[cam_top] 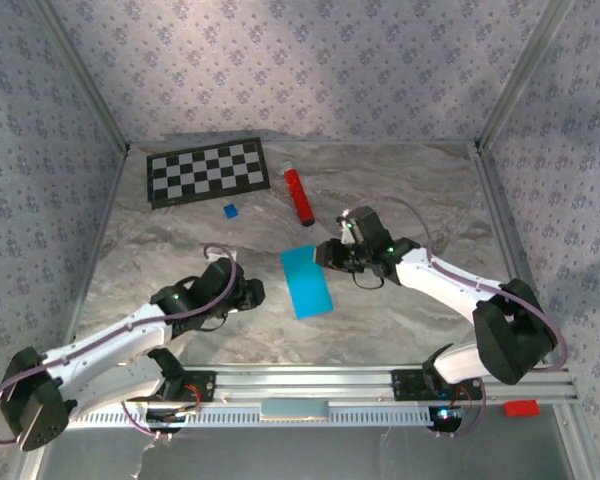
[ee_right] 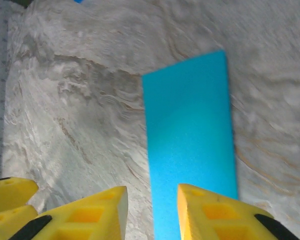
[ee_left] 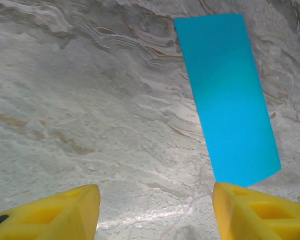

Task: Fold a paper plane with a square sheet of paper (pick it up from the middle)
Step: Turn over the paper at the center of the table, then third fold the triangle at the center of the table.

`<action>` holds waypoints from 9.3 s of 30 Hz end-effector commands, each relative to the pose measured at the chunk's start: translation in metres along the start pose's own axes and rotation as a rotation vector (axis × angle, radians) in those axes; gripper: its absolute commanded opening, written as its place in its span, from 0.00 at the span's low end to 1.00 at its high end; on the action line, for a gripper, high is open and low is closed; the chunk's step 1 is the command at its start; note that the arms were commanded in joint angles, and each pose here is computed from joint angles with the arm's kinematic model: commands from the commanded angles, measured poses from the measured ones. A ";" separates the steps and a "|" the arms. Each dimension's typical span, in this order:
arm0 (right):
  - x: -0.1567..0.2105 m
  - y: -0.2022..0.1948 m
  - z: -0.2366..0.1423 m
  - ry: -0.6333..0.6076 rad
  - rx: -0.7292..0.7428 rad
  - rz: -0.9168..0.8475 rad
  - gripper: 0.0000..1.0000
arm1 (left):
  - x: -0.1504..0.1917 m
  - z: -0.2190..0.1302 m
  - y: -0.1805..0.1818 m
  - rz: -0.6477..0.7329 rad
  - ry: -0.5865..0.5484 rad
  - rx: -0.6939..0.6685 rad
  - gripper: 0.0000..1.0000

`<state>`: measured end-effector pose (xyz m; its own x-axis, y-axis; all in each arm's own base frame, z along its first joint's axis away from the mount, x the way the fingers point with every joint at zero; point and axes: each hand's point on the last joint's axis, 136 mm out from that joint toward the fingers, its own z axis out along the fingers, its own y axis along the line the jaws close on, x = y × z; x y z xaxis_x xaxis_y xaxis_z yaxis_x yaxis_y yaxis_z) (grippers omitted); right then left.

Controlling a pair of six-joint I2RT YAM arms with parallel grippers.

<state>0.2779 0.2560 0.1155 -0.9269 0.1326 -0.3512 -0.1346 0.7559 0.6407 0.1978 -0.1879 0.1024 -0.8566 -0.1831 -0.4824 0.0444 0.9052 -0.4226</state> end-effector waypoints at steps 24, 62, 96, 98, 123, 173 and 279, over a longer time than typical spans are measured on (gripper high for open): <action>0.032 -0.027 0.052 0.256 -0.127 0.109 0.13 | -0.008 0.039 -0.074 -0.040 0.121 0.192 0.48; 0.069 -0.089 0.073 0.259 0.014 0.424 0.08 | 0.004 0.113 -0.063 -0.210 0.245 0.191 0.43; 0.039 -0.054 0.044 0.174 -0.078 0.292 0.13 | -0.019 0.108 -0.062 -0.253 0.157 0.193 0.33; 0.039 -0.052 0.039 0.177 -0.068 0.267 0.13 | -0.017 0.109 -0.063 -0.255 0.166 0.201 0.33; 0.090 -0.096 0.048 0.297 0.005 0.379 0.07 | 0.003 0.121 -0.062 -0.271 0.239 0.200 0.36; 0.091 -0.104 0.049 0.308 0.025 0.405 0.04 | -0.005 0.124 -0.075 -0.317 0.220 0.274 0.27; 0.112 0.069 0.055 -0.236 0.309 -1.292 0.32 | -0.016 0.088 -0.031 -0.515 0.180 0.273 0.02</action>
<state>0.1776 0.3620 0.0757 -0.0996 -0.7014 -0.7057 -0.7847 0.4915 -0.3777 0.2550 -0.2463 0.0518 -0.8825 -0.4692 -0.0309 -0.2894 0.5938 -0.7507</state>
